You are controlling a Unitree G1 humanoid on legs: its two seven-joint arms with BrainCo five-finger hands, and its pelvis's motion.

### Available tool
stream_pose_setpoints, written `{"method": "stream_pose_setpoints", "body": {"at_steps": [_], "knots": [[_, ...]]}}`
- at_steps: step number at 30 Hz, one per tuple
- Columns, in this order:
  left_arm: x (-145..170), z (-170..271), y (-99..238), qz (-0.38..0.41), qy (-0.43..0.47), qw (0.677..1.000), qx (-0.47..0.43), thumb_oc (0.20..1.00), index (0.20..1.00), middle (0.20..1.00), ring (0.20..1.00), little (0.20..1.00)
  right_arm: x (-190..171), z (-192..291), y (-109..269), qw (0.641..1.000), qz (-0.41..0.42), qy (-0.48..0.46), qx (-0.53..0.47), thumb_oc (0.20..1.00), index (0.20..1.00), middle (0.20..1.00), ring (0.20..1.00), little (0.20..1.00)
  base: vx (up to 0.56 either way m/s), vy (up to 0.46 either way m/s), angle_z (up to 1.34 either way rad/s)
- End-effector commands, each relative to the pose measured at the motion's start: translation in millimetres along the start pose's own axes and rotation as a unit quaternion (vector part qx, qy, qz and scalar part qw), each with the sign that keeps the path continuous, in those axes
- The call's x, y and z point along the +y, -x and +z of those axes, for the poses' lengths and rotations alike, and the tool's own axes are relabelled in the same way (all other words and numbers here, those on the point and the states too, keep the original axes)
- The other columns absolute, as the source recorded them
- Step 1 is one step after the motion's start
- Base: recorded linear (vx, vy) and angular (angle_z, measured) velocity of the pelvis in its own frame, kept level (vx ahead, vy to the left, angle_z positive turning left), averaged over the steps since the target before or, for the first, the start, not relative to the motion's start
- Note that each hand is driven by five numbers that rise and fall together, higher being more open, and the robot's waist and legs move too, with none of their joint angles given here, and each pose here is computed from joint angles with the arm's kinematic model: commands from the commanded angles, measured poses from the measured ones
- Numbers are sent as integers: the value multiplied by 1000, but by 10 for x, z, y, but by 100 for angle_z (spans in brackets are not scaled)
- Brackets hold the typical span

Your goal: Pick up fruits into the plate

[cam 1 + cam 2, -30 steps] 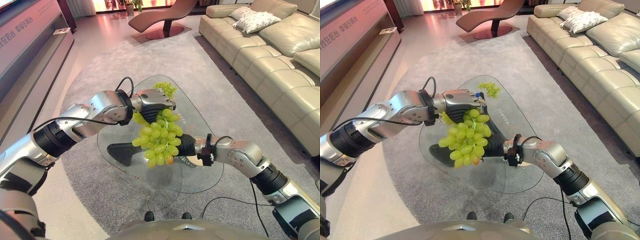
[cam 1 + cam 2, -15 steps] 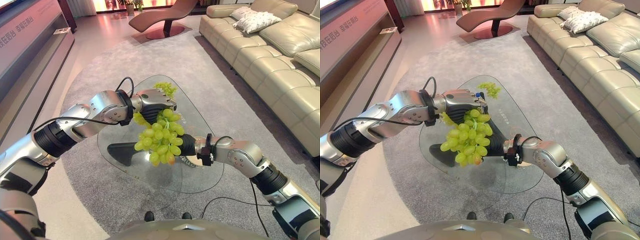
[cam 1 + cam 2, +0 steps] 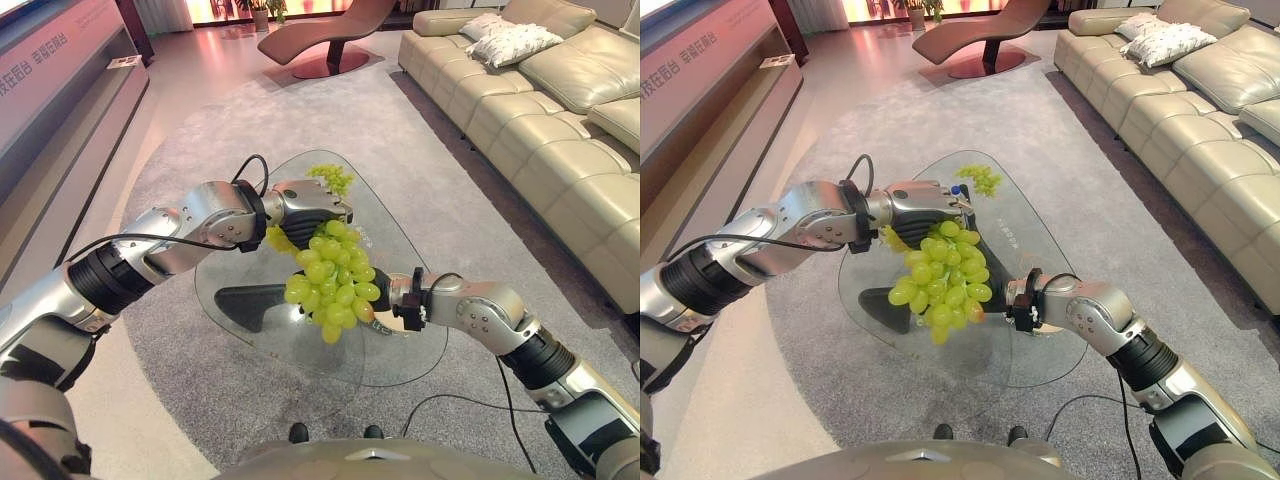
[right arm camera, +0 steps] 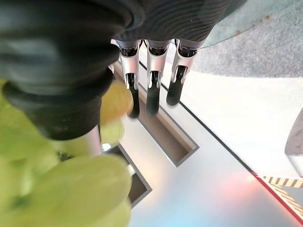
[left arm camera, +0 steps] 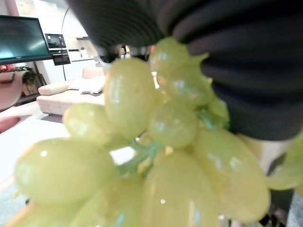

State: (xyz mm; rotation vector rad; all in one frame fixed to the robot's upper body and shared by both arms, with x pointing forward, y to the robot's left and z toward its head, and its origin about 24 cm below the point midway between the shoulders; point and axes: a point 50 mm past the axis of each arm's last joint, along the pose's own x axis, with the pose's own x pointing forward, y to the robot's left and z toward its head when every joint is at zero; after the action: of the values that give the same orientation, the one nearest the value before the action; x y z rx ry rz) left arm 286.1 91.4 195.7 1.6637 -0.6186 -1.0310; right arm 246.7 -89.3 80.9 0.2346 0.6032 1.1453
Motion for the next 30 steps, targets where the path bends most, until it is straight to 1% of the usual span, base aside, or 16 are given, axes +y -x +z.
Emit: {"method": "stream_pose_setpoints", "body": {"at_steps": [1,9,15,20,22,25,26,28,30], "knots": [[254,-139,101,32,-39,998,25,200,200,200,200,200,124,291,72,995,39,10,-89,1000,1000,1000,1000,1000,0,0,0],[210,-132,132,21,-56,998,22,200,200,200,200,200,106,264,114,995,42,-9,-94,1000,1000,1000,1000,1000,0,0,0],[188,-160,174,28,-47,998,27,200,200,200,200,200,28,219,168,996,18,-19,-87,1000,1000,1000,1000,1000,-20,-2,0],[196,-209,224,52,-40,997,42,200,200,200,200,200,-127,96,241,998,-31,-1,-63,1000,1000,1000,1000,1000,0,0,0],[202,-241,263,65,-39,996,54,200,200,200,200,200,-228,84,320,994,-81,32,-64,1000,1000,1000,1000,1000,0,0,0],[212,-290,327,78,-37,994,74,200,200,200,200,200,-342,145,459,983,-146,81,-82,1000,1000,1000,1000,1000,-47,11,-1],[212,-320,358,81,-38,992,84,200,200,200,200,200,-390,206,541,972,-185,113,-94,1000,1000,1000,1000,1000,0,0,0],[214,-347,391,84,-39,991,94,200,200,200,200,200,-425,273,631,960,-220,142,-102,1000,1000,1000,1000,1000,-13,4,-4],[206,-373,421,86,-40,990,103,200,200,200,200,200,-444,298,696,955,-234,151,-105,1000,1000,1000,1000,1000,-5,2,-2]]}}
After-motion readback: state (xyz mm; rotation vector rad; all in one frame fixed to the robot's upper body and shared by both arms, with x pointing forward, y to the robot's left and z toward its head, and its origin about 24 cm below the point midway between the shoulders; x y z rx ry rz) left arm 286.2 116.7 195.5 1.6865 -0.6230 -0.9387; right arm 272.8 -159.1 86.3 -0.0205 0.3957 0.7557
